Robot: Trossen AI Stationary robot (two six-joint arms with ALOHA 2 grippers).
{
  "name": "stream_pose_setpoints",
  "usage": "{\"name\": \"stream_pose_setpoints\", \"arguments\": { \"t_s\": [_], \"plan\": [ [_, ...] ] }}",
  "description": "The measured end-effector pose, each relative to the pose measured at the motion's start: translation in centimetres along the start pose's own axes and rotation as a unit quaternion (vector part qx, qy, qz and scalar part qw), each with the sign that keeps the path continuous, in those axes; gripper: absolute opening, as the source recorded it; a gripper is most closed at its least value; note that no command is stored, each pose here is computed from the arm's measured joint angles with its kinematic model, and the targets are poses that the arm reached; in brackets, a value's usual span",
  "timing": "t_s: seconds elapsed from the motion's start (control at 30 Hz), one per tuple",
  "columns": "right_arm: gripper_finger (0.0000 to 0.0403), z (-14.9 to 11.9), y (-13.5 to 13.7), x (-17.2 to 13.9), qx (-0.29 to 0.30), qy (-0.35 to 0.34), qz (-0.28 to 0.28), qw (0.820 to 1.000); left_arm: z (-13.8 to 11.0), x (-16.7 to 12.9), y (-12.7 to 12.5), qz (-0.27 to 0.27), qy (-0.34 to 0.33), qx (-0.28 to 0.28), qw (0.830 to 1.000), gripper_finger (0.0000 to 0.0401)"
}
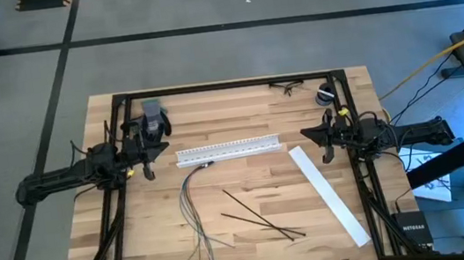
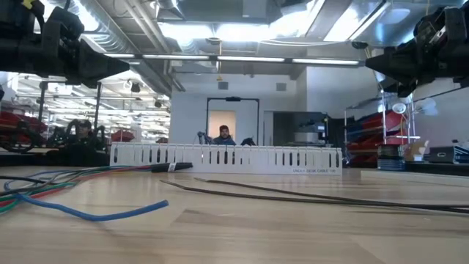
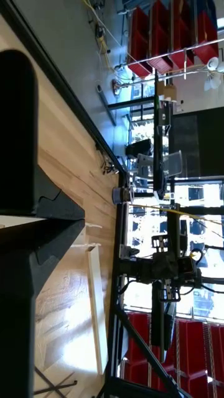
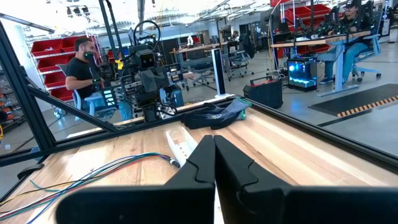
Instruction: Ziptie cables
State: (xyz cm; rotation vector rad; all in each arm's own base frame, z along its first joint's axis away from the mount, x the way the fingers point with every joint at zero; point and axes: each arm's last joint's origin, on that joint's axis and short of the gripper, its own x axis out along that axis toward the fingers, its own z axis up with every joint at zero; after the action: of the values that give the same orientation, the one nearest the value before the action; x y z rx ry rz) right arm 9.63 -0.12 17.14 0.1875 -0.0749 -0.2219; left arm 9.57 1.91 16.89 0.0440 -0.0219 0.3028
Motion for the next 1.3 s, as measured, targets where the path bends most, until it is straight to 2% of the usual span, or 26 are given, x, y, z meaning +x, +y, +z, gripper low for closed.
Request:
{"name": "stream_pose_setpoints", "arguments": {
  "t_s": [0.6,0.77,0.83,1.03,1.17,1.3],
  "plan": [
    [0.0001,0.0,0.0,0.0,0.0,0.0,0.0,1.0,0.0,0.0,0.0,0.001,-0.001,0.006,1.0,0.0004],
    [0.0001,0.0,0.0,0.0,0.001,0.0,0.0,1.0,0.0,0.0,0.0,0.001,-0.002,-0.027,1.0,0.0004],
    [0.0001,0.0,0.1,0.0,0.031,0.002,0.012,0.999,0.1,0.0,0.0,0.001,-0.003,-0.055,0.999,0.0004],
    [0.0001,0.0,0.1,0.0,0.134,0.006,0.023,0.991,0.8,0.0,0.0,0.0,-0.043,-0.071,0.997,0.0004],
    [0.0001,0.1,-0.1,0.0,0.137,-0.011,-0.021,0.99,1.7,-0.1,-0.1,-0.025,-0.081,-0.066,0.994,0.0004],
    [0.0001,0.4,-0.4,0.0,0.142,-0.042,-0.067,0.987,2.9,0.2,-0.4,-0.042,-0.071,-0.048,0.995,0.0004]
  ]
}}
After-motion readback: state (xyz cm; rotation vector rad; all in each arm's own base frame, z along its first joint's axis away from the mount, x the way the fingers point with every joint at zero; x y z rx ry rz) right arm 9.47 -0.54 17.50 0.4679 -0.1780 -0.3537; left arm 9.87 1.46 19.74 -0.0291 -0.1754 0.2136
